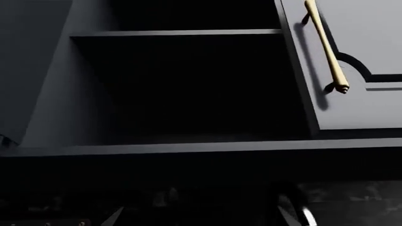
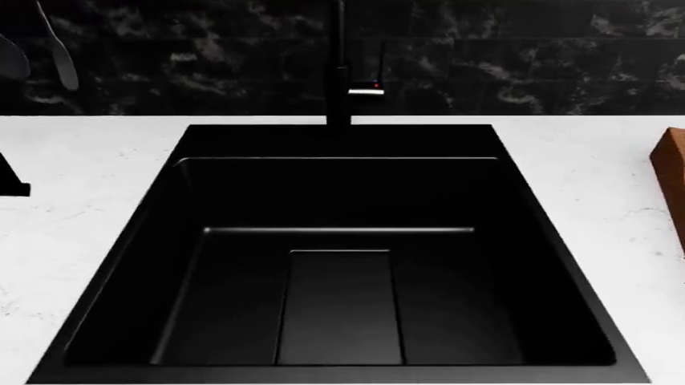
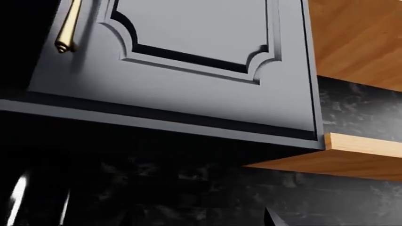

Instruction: Pick the kettle from the counter and place it on the tray. Then pick the mug from the cabinet and place it on the tray. Then close the cabinet doors.

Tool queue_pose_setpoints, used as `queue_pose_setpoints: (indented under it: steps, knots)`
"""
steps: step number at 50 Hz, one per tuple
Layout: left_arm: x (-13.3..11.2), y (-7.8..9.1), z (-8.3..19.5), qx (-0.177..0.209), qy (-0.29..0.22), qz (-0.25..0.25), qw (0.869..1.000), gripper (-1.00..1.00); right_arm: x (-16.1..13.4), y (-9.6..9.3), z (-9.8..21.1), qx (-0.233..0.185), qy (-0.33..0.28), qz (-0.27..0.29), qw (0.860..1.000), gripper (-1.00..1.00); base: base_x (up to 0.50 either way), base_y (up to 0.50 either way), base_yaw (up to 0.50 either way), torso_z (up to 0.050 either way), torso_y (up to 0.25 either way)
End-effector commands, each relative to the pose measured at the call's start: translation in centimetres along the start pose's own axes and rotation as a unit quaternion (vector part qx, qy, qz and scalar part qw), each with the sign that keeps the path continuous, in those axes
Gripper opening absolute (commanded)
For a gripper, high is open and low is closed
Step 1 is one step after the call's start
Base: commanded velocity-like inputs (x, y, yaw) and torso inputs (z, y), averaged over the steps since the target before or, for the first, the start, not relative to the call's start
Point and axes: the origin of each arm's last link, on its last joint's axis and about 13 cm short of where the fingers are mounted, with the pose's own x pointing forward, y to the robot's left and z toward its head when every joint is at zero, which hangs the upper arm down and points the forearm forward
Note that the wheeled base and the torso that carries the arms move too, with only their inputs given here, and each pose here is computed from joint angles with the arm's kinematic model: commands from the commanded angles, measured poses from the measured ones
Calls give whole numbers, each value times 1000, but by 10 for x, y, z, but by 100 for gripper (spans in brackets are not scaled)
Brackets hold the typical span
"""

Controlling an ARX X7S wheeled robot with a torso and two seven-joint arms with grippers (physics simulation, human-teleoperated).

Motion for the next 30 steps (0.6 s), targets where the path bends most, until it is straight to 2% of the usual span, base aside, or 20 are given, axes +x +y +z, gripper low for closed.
queue_pose_setpoints:
  steps: [1,30]
  knots:
    - [1,0,1,-1,-1,1,1000,100,1,2,-2,0,3,2,1000,100,1,500,0,0,0]
    - [-1,0,-1,0,1,8,1000,100,2,7,-8,-1,10,4,1000,100,1,500,0,0,0]
